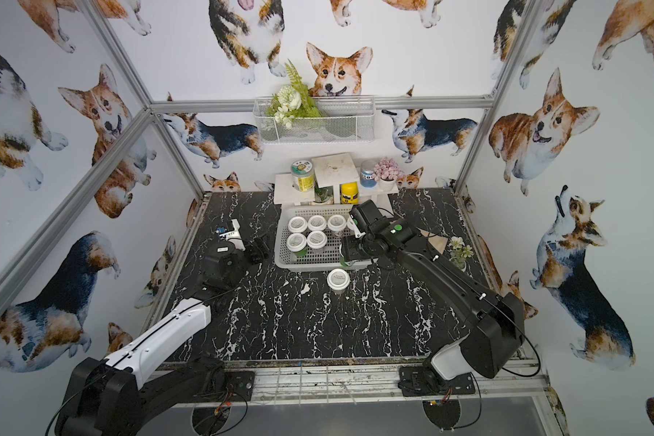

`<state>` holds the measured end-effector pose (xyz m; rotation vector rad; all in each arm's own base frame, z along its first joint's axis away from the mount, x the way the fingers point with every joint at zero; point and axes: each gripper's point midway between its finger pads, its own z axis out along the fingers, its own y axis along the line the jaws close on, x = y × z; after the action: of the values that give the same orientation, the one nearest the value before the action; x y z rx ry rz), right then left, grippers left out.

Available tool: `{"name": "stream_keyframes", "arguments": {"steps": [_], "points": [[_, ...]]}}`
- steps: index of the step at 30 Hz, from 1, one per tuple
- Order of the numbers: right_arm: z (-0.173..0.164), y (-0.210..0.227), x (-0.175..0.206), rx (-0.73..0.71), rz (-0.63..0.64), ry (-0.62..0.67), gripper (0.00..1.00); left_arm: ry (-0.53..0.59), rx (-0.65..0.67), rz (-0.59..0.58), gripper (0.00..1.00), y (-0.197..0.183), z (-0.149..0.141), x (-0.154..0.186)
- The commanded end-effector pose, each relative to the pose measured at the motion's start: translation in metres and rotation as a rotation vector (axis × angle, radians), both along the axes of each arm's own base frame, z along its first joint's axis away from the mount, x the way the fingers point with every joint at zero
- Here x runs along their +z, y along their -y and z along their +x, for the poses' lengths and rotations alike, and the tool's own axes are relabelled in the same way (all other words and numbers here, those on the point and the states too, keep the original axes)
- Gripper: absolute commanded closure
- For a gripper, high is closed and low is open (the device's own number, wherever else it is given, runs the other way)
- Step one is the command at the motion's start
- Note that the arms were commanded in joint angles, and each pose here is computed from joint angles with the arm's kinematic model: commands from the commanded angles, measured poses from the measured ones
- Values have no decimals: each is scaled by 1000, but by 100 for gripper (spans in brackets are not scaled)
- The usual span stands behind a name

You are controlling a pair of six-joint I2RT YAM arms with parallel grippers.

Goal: Put the yogurt in the basket
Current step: Place the yogurt in the basket.

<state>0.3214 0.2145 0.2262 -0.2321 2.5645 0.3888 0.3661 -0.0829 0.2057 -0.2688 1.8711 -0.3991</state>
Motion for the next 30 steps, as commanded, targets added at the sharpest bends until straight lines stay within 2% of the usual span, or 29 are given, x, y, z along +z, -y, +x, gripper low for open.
{"name": "stream_keyframes", "arguments": {"steps": [1,13,30], "points": [[11,-6,2,32,-34,3,30,18,-4,-1,16,1,3,7],[66,-24,-26,25,-145,17,31,2,-10,-1,16,3,5,1],[106,-24,-69,-7,-218,49,31,3,-10,-7,16,3,3,0]]}}
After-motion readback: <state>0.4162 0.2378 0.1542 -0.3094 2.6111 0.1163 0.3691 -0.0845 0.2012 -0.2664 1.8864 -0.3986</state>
